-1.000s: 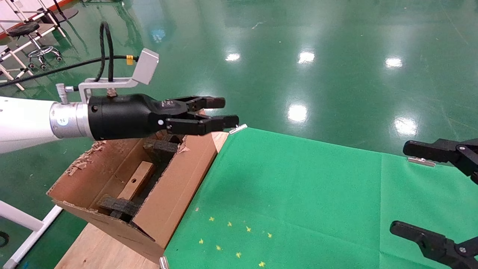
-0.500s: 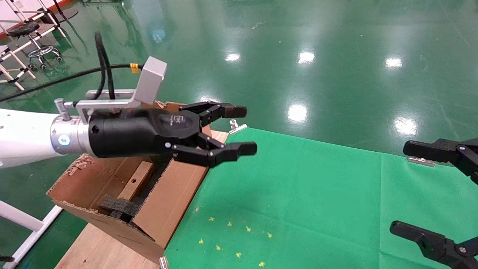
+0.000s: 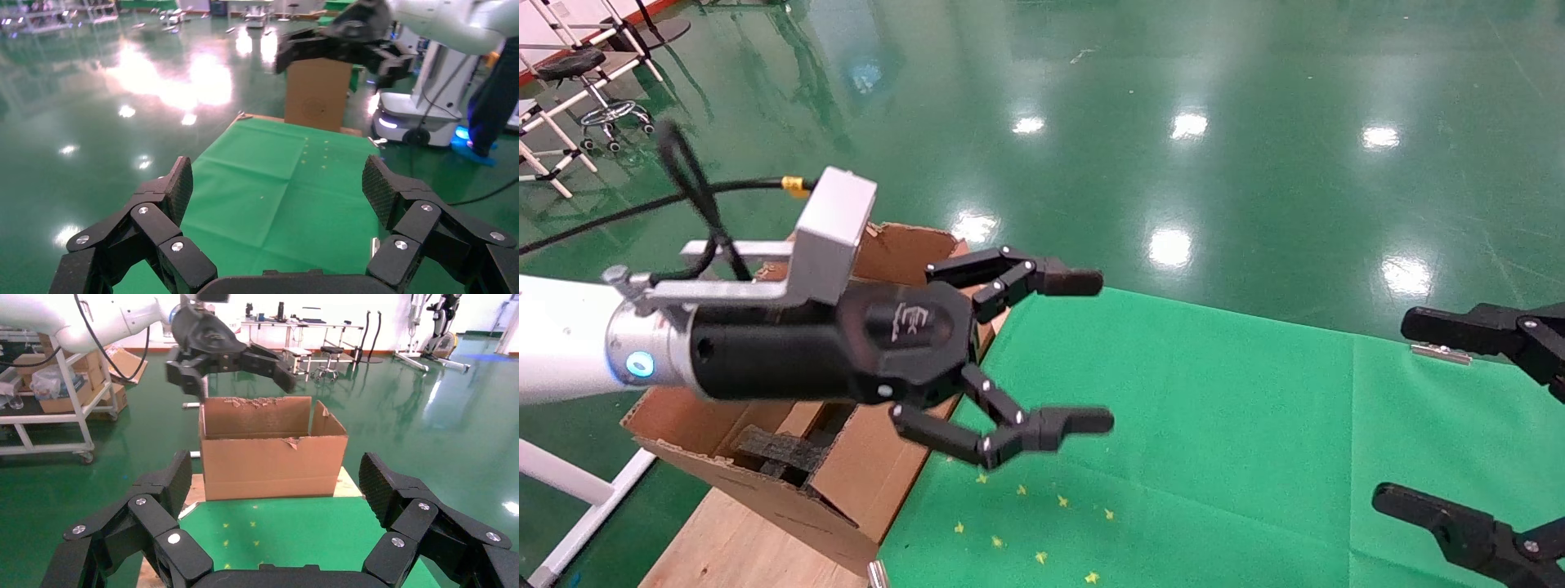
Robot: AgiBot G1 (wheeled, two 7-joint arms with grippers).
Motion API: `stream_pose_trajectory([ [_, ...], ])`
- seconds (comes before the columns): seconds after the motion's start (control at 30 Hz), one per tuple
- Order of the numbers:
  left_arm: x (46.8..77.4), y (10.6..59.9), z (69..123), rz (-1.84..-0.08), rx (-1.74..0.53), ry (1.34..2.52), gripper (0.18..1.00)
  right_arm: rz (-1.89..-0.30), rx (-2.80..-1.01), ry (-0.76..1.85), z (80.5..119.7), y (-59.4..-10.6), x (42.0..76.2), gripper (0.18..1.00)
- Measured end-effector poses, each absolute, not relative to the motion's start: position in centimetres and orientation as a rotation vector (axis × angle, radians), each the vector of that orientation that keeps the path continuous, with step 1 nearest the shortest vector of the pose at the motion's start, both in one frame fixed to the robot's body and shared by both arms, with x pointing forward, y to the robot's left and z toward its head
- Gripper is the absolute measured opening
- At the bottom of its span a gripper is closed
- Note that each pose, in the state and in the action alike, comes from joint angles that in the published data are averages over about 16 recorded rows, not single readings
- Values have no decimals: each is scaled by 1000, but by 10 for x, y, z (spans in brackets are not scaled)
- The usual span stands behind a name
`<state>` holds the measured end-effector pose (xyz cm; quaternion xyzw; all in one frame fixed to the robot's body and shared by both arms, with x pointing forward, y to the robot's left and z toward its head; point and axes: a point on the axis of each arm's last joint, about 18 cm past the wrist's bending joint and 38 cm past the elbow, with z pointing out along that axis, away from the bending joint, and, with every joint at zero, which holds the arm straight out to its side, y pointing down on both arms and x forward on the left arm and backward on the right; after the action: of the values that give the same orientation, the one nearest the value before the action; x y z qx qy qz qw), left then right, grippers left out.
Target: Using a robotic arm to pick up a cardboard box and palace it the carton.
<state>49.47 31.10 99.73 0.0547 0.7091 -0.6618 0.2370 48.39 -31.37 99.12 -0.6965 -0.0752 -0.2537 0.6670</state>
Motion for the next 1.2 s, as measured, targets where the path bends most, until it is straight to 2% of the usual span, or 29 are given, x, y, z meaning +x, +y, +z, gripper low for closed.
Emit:
stream_pose_trajectory([
  [0.43,471,298,991,-1799,300,1922,1001,-573,-1572,-169,991,-314,484,1001],
  [1.2,474,300,992,-1800,282,1924,1001,-573,-1571,-169,991,-314,484,1001],
])
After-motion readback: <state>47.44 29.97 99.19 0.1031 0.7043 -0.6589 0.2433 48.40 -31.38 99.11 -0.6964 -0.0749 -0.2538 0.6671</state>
